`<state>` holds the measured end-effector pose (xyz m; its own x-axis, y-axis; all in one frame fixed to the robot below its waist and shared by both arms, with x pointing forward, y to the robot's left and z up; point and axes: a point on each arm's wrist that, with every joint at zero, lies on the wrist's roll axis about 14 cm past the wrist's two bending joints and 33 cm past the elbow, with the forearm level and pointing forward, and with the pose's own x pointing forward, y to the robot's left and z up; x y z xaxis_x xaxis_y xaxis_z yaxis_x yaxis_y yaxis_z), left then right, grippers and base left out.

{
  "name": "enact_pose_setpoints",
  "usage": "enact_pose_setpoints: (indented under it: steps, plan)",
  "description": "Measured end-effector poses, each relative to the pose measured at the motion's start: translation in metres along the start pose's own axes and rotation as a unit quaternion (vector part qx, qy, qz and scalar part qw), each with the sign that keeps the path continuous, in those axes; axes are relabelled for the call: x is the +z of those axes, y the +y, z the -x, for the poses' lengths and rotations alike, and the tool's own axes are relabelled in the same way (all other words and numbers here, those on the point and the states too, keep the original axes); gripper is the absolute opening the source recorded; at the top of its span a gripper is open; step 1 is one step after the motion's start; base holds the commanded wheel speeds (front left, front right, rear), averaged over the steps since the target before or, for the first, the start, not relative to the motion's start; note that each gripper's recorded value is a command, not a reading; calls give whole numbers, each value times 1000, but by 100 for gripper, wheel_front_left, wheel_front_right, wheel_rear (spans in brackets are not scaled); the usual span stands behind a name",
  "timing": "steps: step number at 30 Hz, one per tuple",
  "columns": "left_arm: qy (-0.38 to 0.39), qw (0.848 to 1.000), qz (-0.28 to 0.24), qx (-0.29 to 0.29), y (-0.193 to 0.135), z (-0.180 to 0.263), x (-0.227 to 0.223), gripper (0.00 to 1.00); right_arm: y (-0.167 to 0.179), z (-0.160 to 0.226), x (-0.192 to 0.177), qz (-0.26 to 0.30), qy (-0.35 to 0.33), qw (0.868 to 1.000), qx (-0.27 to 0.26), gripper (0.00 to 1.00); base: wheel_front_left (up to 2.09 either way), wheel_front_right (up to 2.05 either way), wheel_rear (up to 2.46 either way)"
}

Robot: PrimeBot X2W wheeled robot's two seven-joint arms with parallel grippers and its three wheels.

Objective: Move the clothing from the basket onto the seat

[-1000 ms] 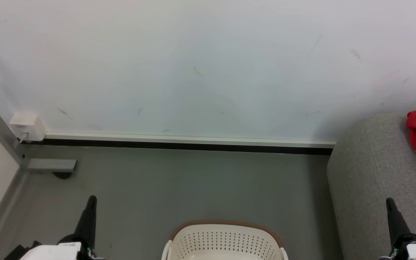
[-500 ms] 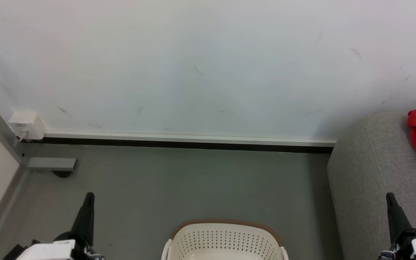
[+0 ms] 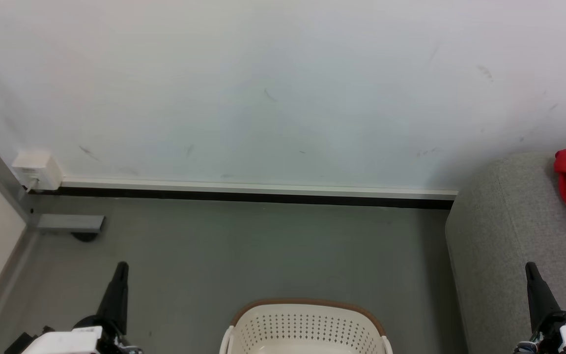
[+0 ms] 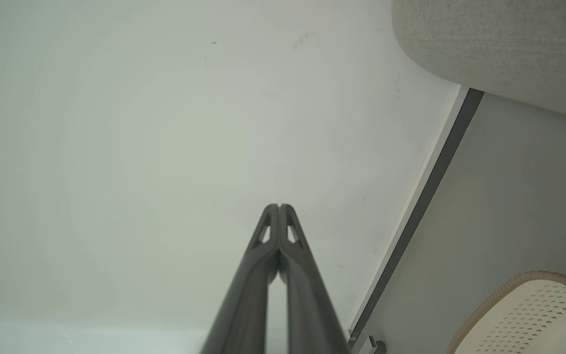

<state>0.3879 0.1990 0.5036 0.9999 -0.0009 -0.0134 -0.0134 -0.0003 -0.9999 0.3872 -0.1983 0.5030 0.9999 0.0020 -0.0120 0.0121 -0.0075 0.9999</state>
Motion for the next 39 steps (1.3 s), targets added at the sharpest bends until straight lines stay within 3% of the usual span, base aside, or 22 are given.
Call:
enact_pose_setpoints:
  steps: [39]
  plan:
    - [0, 1000, 0, 0, 0, 0, 0, 0, 0, 0, 0, 0, 0, 1000, 0, 0, 0, 0, 0]
